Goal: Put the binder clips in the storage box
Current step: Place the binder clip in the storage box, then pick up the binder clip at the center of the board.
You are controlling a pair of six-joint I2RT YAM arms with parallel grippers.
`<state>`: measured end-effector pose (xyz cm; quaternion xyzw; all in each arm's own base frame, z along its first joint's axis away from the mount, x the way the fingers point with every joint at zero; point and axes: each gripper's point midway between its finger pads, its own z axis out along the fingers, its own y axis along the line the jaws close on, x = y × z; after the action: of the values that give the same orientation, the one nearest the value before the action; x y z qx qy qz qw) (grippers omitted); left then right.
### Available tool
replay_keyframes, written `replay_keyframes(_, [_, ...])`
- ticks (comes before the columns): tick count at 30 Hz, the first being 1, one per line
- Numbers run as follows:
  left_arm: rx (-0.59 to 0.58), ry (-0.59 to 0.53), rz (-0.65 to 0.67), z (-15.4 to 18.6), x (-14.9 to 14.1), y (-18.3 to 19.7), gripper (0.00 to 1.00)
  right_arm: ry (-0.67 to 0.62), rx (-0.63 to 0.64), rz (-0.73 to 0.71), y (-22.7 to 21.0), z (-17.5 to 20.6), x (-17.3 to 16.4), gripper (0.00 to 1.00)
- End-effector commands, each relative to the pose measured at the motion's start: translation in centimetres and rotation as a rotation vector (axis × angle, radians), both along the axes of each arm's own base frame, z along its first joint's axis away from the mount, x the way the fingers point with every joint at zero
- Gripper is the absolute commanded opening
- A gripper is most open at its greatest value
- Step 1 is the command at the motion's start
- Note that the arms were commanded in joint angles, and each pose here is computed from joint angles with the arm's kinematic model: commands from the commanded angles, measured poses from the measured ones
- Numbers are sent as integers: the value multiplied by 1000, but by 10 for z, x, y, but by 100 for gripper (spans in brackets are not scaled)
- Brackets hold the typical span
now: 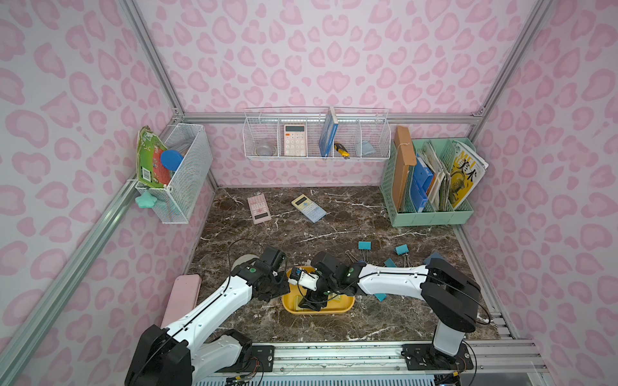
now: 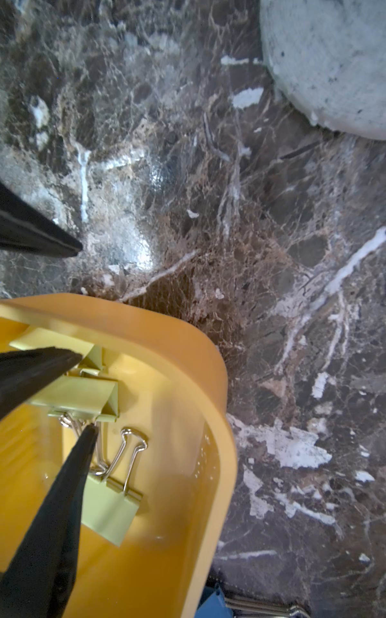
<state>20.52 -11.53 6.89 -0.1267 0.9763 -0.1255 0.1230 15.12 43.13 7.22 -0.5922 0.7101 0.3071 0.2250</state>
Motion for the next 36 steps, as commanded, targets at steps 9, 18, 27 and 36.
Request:
replay_keyframes(9, [-67, -17, -50, 4, 3, -15, 49, -31, 131, -209, -60, 60, 60, 75])
replay_keyframes(18, [-78, 2, -78, -2, 3, -20, 49, -2, -33, -965, -177, 59, 183, 77])
replay_keyframes(27, [-69, 6, -88, -2, 5, -21, 48, 73, -138, -1281, -222, 12, 213, 82])
replay_keyframes(36, [-61, 10, -87, -4, 5, -20, 49, 123, -82, -1355, -235, 8, 225, 88])
